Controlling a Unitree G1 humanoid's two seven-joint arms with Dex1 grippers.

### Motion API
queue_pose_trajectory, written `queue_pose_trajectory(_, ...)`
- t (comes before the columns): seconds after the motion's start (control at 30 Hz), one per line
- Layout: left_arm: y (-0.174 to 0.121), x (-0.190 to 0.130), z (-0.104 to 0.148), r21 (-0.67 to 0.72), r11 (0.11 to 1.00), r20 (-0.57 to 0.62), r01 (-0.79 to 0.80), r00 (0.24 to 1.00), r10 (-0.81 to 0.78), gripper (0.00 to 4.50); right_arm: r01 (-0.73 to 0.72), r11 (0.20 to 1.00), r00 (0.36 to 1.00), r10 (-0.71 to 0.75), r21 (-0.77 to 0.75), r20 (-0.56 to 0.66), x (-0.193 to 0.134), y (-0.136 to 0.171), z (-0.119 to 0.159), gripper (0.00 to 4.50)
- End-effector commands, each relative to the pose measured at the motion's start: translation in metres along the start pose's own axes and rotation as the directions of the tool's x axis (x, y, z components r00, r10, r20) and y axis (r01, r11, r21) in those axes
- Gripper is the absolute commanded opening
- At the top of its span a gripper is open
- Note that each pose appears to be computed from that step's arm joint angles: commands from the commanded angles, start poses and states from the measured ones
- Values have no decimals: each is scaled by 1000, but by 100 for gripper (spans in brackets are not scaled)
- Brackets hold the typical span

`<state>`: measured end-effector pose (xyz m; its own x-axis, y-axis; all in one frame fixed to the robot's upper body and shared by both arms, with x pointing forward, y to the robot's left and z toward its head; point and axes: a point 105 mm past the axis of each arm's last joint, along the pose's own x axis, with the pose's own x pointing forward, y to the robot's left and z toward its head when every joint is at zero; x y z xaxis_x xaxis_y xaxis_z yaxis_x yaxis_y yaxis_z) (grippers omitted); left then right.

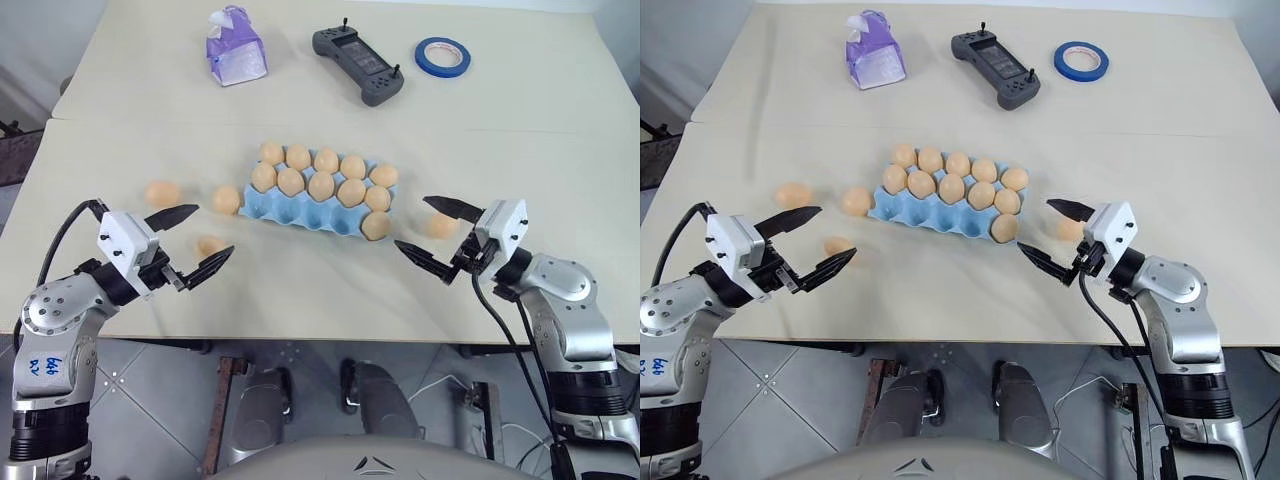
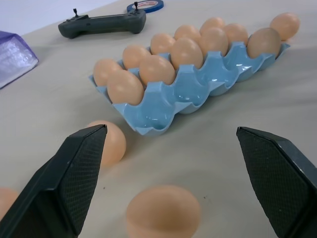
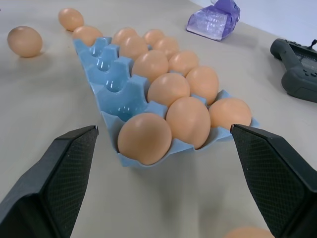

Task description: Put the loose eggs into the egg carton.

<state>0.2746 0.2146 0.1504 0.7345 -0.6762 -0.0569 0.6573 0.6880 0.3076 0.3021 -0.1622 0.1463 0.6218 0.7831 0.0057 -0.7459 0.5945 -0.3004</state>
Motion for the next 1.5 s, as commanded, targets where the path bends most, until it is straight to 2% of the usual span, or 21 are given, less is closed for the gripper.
queue_pose_trajectory(0.03, 4, -2, 9, 57, 998, 7, -12, 1000, 12, 447, 5, 999, 1000, -3, -34, 31, 1, -2, 9, 450)
queue_pose_trajectory(0.17, -9, 7, 14, 32, 998, 36, 57, 998, -58, 447, 48, 998, 998, -46, -39, 32, -5, -8, 11, 450)
queue_pose_trajectory(0.4, -40, 33, 20, 99, 958, 60, 268, 960, -275, 447, 218, 975, 976, -219, -39, -14, -44, -25, 5, 450)
queue_pose_trajectory(0.57, -58, 54, 20, 126, 912, 87, 392, 911, -403, 447, 307, 951, 946, -310, -40, -95, -78, -24, -15, 450)
queue_pose_trajectory(0.67, -60, 65, 20, 126, 902, 107, 413, 898, -426, 447, 317, 948, 938, -319, -33, -136, -86, -20, -27, 450)
queue_pose_trajectory(0.8, -62, 72, 20, 130, 892, 122, 434, 885, -449, 447, 298, 954, 944, -297, -20, -141, -80, -17, -33, 450)
queue_pose_trajectory(0.93, -68, 72, 19, 112, 883, 137, 457, 873, -469, 447, 286, 958, 951, -286, -20, -116, -65, -30, -32, 450)
queue_pose_trajectory(1.1, -69, 71, 16, 107, 887, 129, 449, 878, -460, 447, 296, 954, 952, -291, 44, -94, -37, -51, -43, 450)
queue_pose_trajectory(1.33, -66, 61, 16, 109, 907, 117, 407, 901, -418, 447, 215, 973, 972, -205, 84, -111, -3, -53, -59, 450)
queue_pose_trajectory(1.43, -63, 53, 14, 100, 919, 104, 381, 915, -391, 450, 213, 974, 975, -206, 83, -89, 1, -54, -59, 393)
queue_pose_trajectory(1.5, -62, 50, 13, 92, 928, 101, 361, 924, -369, 450, 214, 973, 976, -208, 87, -66, 1, -55, -57, 324)
